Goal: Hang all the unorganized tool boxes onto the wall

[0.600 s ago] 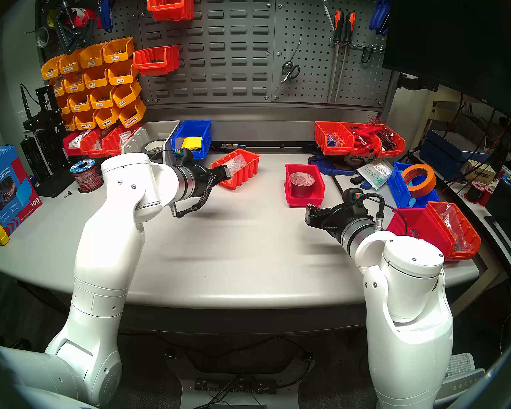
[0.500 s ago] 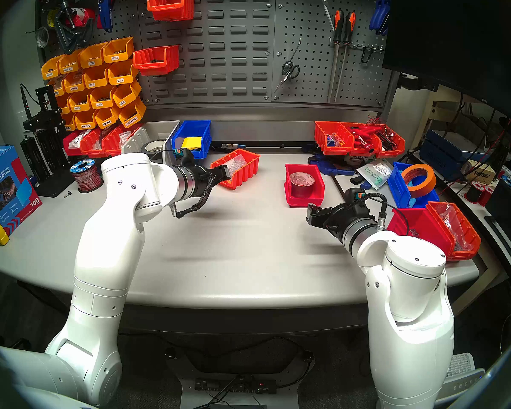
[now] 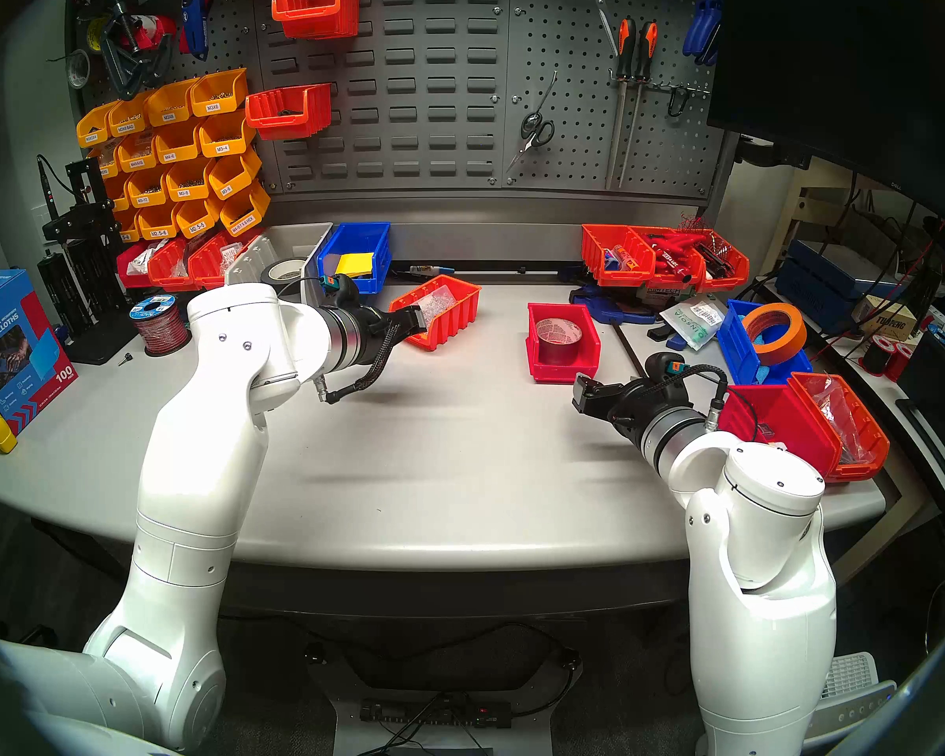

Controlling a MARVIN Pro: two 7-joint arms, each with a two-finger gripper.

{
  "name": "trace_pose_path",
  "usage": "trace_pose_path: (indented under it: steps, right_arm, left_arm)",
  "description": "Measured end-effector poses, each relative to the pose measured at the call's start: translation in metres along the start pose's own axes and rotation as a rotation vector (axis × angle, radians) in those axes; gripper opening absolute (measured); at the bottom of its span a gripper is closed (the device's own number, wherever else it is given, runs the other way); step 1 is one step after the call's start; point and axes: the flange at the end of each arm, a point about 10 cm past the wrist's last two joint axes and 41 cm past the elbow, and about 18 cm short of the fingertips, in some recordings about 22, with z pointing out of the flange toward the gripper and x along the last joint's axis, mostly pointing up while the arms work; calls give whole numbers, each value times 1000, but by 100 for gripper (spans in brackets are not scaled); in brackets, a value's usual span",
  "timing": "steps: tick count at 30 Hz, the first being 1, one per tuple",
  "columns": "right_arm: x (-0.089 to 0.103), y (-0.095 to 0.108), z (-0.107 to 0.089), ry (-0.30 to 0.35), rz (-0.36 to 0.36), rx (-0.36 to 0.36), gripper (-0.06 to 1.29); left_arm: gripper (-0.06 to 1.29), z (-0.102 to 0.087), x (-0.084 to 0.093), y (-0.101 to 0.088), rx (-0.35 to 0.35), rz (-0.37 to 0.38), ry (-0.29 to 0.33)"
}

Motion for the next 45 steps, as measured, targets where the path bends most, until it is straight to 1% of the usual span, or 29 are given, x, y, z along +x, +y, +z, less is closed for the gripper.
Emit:
trace_pose_path:
  steps: [8,17,23,29,38,45]
  right_arm:
    - [0,-8,16,39,10,36,124]
    - [4,-9,34,69,19,10,124]
    - [7,-1,45,78,30,-23,124]
    - [7,9,51,69,48,-44,124]
    - [-7,19,65,12,80,-15,124]
    - [-9,20,73,19,92,0,124]
  left_arm:
    - [126,0,0,0,0,0,0]
    - [126,0,0,0,0,0,-1]
    - [126,0,0,0,0,0,-1]
    - [126,0,0,0,0,0,-1]
    - [126,0,0,0,0,-1,-1]
    - [126,0,0,0,0,-1,-1]
